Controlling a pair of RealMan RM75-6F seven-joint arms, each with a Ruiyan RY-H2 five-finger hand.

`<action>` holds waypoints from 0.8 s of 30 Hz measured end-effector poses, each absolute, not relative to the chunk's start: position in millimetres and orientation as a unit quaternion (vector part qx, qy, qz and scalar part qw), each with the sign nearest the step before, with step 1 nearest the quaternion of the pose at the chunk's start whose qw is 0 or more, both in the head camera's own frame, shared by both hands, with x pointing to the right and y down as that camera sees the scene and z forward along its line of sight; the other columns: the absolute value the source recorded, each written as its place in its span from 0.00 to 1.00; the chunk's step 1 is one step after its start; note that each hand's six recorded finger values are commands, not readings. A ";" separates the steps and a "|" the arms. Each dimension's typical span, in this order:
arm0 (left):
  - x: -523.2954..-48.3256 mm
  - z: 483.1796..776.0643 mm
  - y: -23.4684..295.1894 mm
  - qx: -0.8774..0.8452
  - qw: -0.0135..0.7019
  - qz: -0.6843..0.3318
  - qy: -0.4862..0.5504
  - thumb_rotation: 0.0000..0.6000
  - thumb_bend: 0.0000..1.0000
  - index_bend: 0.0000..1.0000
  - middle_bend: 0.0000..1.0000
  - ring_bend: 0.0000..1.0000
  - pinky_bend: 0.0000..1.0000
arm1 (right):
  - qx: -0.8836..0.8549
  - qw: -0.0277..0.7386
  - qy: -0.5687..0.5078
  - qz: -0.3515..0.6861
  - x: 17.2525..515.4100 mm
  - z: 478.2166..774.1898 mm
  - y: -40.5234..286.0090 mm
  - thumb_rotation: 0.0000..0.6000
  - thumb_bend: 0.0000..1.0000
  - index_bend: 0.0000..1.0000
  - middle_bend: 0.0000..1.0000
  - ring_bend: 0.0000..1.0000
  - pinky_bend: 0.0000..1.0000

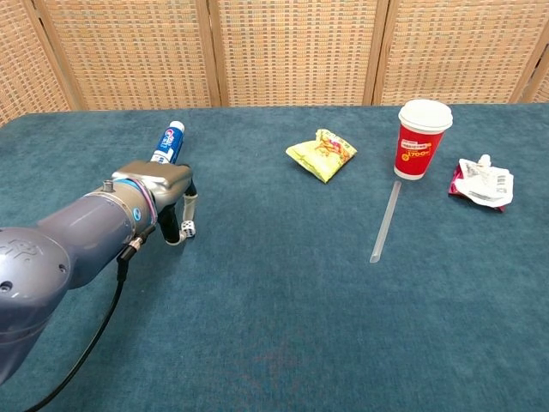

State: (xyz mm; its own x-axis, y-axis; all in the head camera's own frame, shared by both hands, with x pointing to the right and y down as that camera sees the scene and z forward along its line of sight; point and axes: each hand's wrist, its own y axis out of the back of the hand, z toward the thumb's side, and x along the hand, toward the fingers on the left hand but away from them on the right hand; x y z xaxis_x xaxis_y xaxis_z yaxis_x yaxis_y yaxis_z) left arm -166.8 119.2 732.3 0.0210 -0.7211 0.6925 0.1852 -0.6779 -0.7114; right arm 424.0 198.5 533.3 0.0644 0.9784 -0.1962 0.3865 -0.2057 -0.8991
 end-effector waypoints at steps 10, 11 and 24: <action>-164.2 693.6 104.6 -0.650 0.358 -0.618 0.259 1.00 0.40 0.53 0.00 0.00 0.00 | -0.643 0.342 -0.531 0.433 425.1 532.5 198.3 1.00 0.09 0.09 0.00 0.00 0.00; -164.1 688.5 103.0 -0.652 0.362 -0.612 0.263 1.00 0.40 0.53 0.00 0.00 0.00 | -0.643 0.342 -0.531 0.434 425.0 532.6 198.4 1.00 0.09 0.09 0.00 0.00 0.00; -159.3 644.3 92.2 -0.680 0.373 -0.557 0.296 1.00 0.39 0.48 0.00 0.00 0.00 | -0.641 0.341 -0.533 0.435 425.6 531.2 198.8 1.00 0.09 0.09 0.00 0.00 0.00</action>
State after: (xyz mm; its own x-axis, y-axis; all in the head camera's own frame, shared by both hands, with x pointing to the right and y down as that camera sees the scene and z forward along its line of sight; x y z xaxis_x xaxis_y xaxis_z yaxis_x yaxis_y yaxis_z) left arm -159.3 92.2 644.3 0.2039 -0.8183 0.5375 0.0124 -0.5468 -0.8372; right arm 425.6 198.8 531.2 0.0539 0.9797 -0.1929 0.3860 -0.1986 -0.9008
